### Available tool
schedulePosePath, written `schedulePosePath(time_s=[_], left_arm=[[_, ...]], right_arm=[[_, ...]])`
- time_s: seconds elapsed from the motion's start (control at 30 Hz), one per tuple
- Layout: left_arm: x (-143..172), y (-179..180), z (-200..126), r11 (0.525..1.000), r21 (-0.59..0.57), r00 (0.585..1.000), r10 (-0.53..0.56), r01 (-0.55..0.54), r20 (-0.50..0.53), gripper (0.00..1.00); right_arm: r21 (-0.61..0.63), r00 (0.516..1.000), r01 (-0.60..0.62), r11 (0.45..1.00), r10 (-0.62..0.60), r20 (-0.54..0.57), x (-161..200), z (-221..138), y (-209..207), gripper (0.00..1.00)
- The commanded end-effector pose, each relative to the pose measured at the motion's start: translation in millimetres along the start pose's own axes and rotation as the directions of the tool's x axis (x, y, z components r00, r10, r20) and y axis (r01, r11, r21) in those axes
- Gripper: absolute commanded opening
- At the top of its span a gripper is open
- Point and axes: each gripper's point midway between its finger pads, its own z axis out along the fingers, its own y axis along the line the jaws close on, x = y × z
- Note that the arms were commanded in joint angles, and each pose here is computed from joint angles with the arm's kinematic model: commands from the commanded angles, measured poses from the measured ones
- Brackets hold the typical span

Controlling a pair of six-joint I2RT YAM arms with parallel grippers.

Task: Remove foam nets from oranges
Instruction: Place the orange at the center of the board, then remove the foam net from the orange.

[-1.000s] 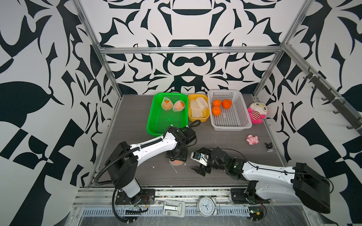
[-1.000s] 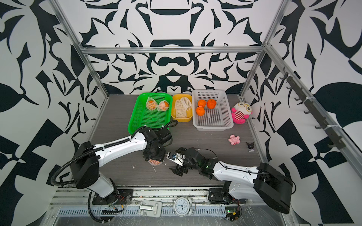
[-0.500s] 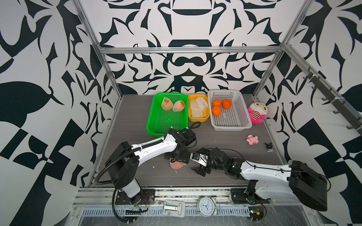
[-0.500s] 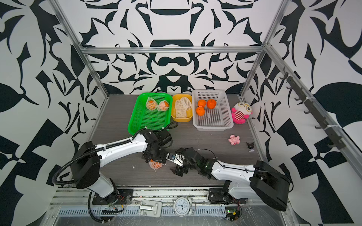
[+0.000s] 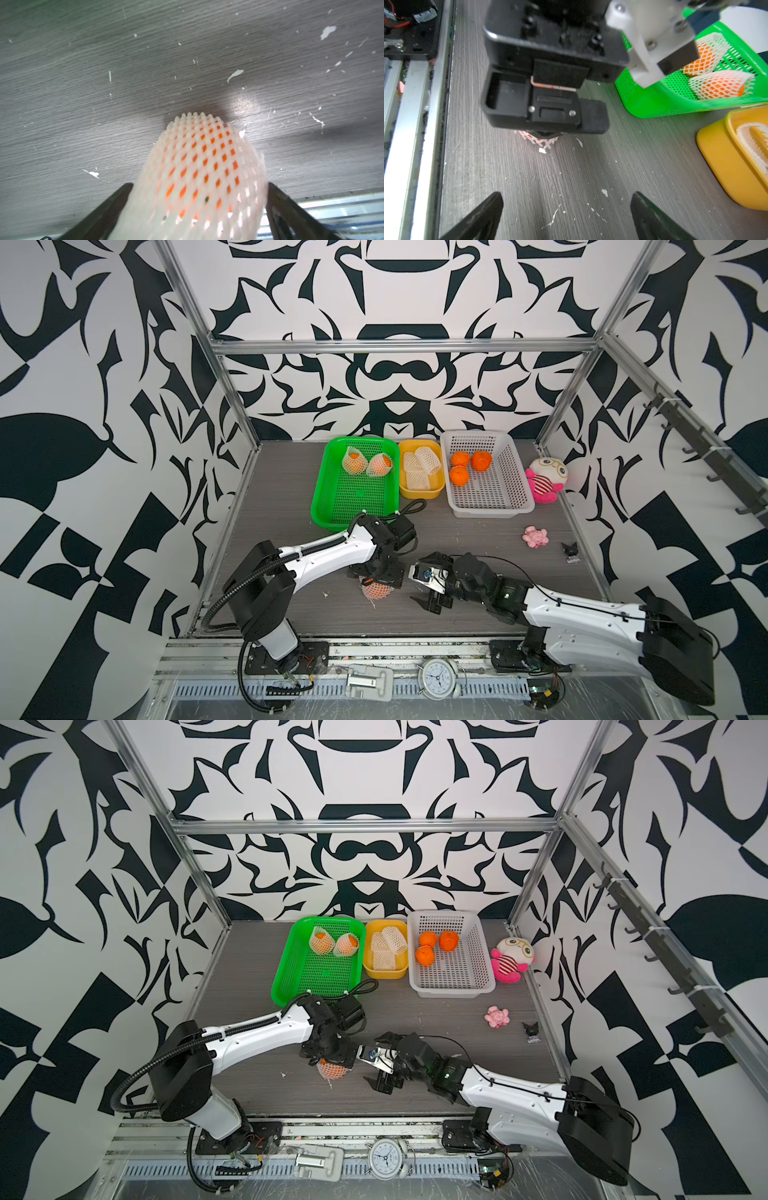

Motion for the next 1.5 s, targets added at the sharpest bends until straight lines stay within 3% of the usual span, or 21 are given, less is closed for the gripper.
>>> schedulePosePath(time_s=[0.0,0.27,0.83,1.17,1.47], left_arm=[[5,1,-8,1.000,-0.006,1.000,0.022,-0.022,0.005,0.99],[7,-4,-13,0.998,-0.021,0.998,0.058,-0.057,0.013,0.99],[15,-13,-25,0.998,0.032,0.998,0.061,-0.061,0.024,0.99],[10,-9,-42,0.998,0.058,0.994,0.021,-0.027,0.103,1.00],[1,-3,-57,0.985,0.170,0.978,-0.060,0.026,0.200,0.99]], right_arm=[[0.026,0.996,0.021,0.999,-0.023,0.081,-26,-15,-7,0.99],[0.015,0.988,0.000,1.000,-0.003,0.154,-34,-27,-2,0.99],[-0.083,0.969,-0.108,0.991,0.124,0.216,-27,-2,15,0.95],[-0.140,0.965,-0.072,0.987,0.105,0.241,-32,2,24,0.94],[-0.190,0.959,-0.025,0.981,0.077,0.271,-44,10,30,0.96]])
